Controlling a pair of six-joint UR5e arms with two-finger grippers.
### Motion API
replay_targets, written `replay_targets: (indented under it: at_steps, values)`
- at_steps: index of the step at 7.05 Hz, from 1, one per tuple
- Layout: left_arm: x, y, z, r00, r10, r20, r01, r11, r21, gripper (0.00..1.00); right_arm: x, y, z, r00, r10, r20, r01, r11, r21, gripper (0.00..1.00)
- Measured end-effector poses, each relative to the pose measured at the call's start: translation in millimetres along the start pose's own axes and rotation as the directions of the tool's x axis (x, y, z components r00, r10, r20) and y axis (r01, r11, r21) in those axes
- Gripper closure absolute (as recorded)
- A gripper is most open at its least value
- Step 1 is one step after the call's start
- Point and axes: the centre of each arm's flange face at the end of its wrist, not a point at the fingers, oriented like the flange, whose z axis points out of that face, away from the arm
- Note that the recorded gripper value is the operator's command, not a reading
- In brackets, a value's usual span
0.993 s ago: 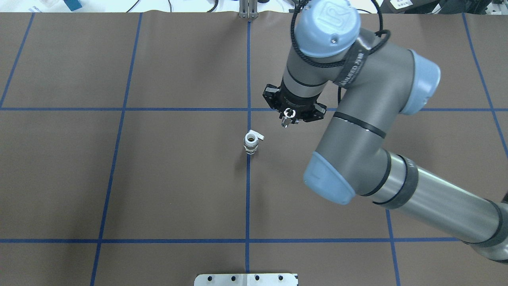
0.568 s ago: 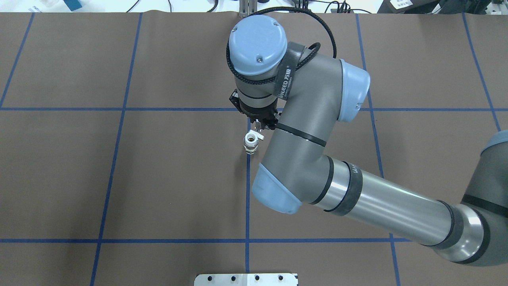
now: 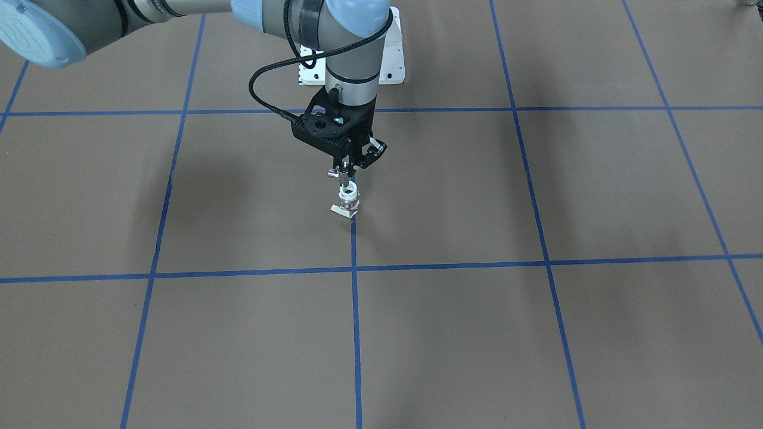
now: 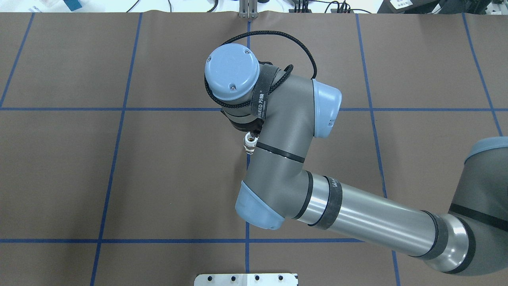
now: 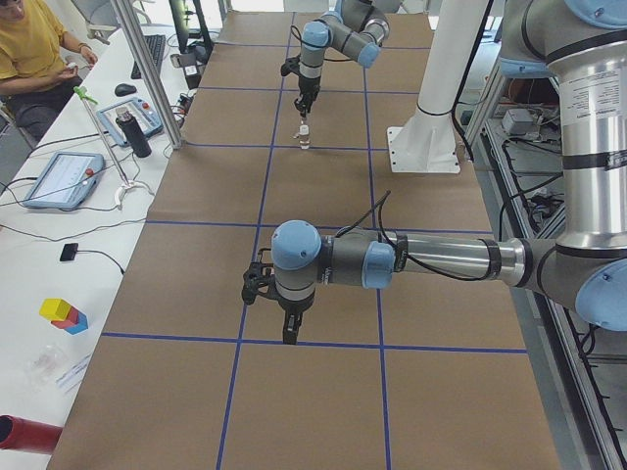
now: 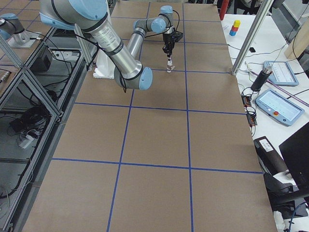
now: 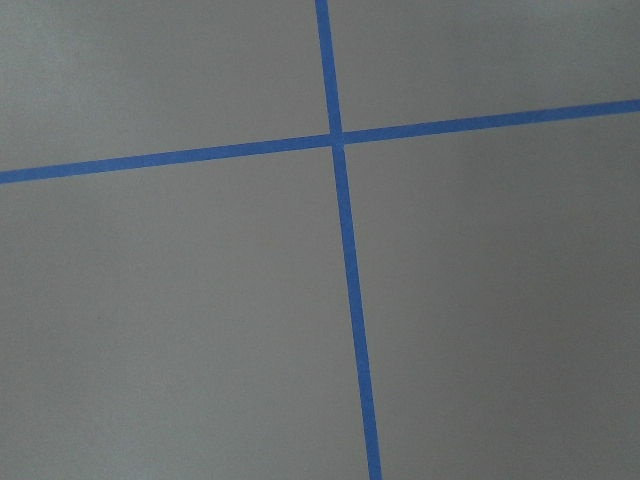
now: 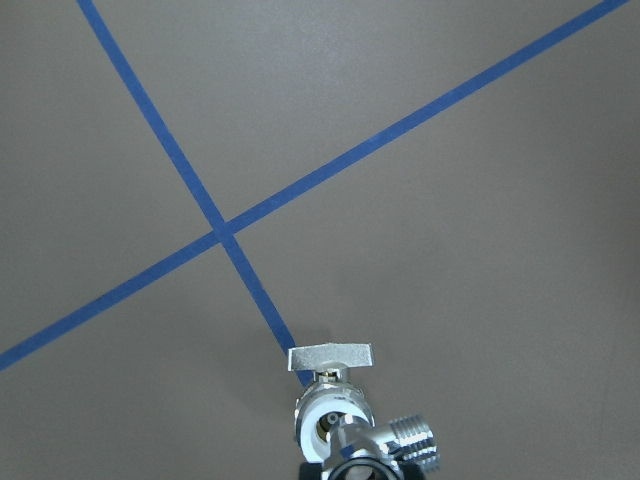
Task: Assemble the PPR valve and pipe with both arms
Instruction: 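Lower the valve onto the top of the white fitting with the right gripper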
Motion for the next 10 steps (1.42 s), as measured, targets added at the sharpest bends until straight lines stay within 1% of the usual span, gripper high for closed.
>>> replay_targets:
  at_steps: [4, 5, 7, 8, 10]
  values:
    - [0, 0, 0, 1.0, 0.0, 0.0, 0.0, 1.0, 0.001, 0.0, 0, 10, 10, 1.0, -0.014, -0.01, 0.014, 1.0, 0.013, 1.0]
    - [0, 0, -1, 1.0, 0.0, 0.0, 0.0, 1.0, 0.001, 0.0, 0, 11, 13, 1.0, -0.017, -0.008, 0.017, 1.0, 0.015, 1.0]
    - [0, 0, -1, 1.0, 0.001, 0.0, -0.001, 1.0, 0.001, 0.0, -3, 12, 18, 1.0, -0.024, 0.011, 0.024, 1.0, 0.017, 1.0]
    - [1, 0, 0, 1.0, 0.001, 0.0, -0.001, 1.0, 0.001, 0.0, -3, 12, 24, 1.0, -0.028, 0.006, 0.028, 0.999, 0.018, 1.0]
    - [1, -1, -1, 1.0, 0.002, 0.0, -0.002, 1.0, 0.001, 0.0, -2, 11, 25, 1.0, -0.03, 0.007, 0.03, 0.999, 0.02, 1.0]
